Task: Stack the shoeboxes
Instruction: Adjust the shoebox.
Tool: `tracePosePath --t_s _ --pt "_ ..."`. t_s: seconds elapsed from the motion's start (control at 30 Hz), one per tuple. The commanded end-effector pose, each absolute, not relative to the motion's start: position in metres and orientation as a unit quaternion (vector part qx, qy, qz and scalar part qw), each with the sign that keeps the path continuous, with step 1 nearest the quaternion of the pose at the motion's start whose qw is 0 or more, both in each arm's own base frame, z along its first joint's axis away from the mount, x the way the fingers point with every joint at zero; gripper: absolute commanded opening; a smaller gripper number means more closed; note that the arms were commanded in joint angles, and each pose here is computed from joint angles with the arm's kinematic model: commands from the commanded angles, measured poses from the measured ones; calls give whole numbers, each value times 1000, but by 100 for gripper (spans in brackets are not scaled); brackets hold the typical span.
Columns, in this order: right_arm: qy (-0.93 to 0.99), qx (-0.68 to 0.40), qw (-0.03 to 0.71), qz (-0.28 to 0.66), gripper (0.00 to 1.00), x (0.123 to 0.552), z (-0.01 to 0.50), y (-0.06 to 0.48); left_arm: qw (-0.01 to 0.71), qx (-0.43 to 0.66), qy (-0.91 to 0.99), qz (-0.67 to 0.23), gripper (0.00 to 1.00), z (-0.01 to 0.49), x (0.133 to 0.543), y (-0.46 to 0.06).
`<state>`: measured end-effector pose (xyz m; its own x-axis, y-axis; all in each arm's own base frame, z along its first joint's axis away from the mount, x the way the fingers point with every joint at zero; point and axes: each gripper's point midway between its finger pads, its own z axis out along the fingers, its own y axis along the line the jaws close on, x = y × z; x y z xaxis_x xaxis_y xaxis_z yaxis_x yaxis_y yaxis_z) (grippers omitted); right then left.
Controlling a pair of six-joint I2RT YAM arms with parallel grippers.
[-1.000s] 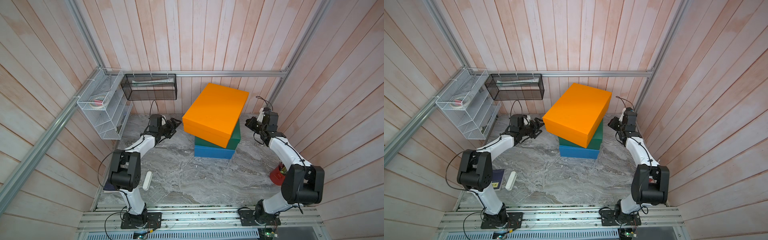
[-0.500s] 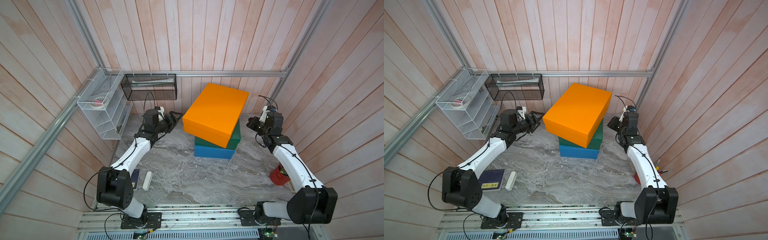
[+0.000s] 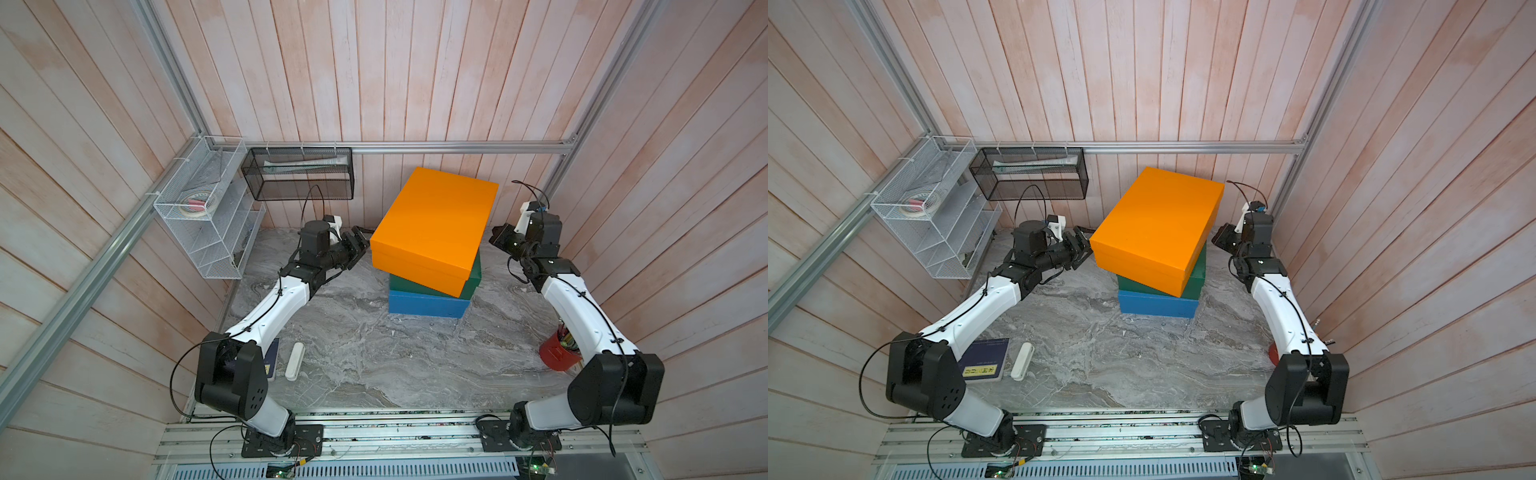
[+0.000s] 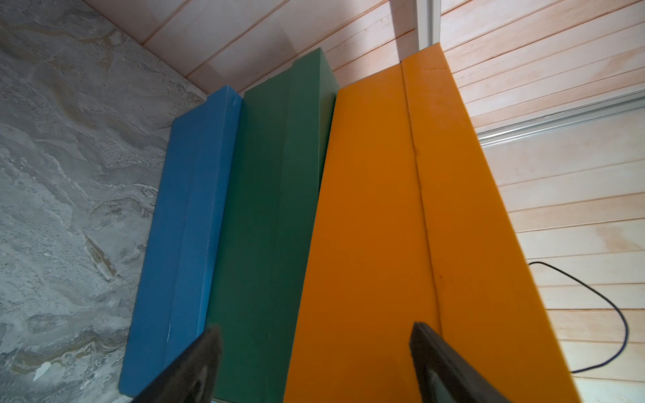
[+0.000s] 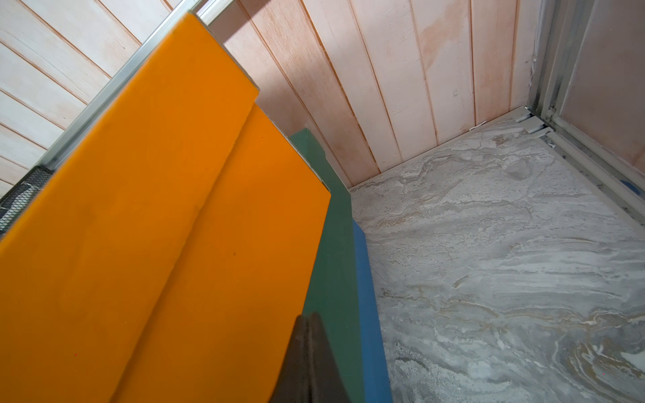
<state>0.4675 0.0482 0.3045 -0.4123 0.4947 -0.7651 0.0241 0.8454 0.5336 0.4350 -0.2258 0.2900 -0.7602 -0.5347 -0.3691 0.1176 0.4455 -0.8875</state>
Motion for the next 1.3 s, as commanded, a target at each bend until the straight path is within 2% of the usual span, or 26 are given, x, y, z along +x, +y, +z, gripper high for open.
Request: tracePosePath --t_s 0.0,0.47,1.07,1.27 --pt "807 145 522 235 0 474 311 54 326 -126 786 -511 88 299 435 -232" --pt "799 121 535 246 0 499 324 62 312 -93 784 -528 88 308 444 -274" --pt "795 116 544 244 0 519 325 63 301 -77 777 -547 88 313 481 -300" --pt "795 115 545 240 0 529 325 62 290 -72 775 -556 88 311 480 -311"
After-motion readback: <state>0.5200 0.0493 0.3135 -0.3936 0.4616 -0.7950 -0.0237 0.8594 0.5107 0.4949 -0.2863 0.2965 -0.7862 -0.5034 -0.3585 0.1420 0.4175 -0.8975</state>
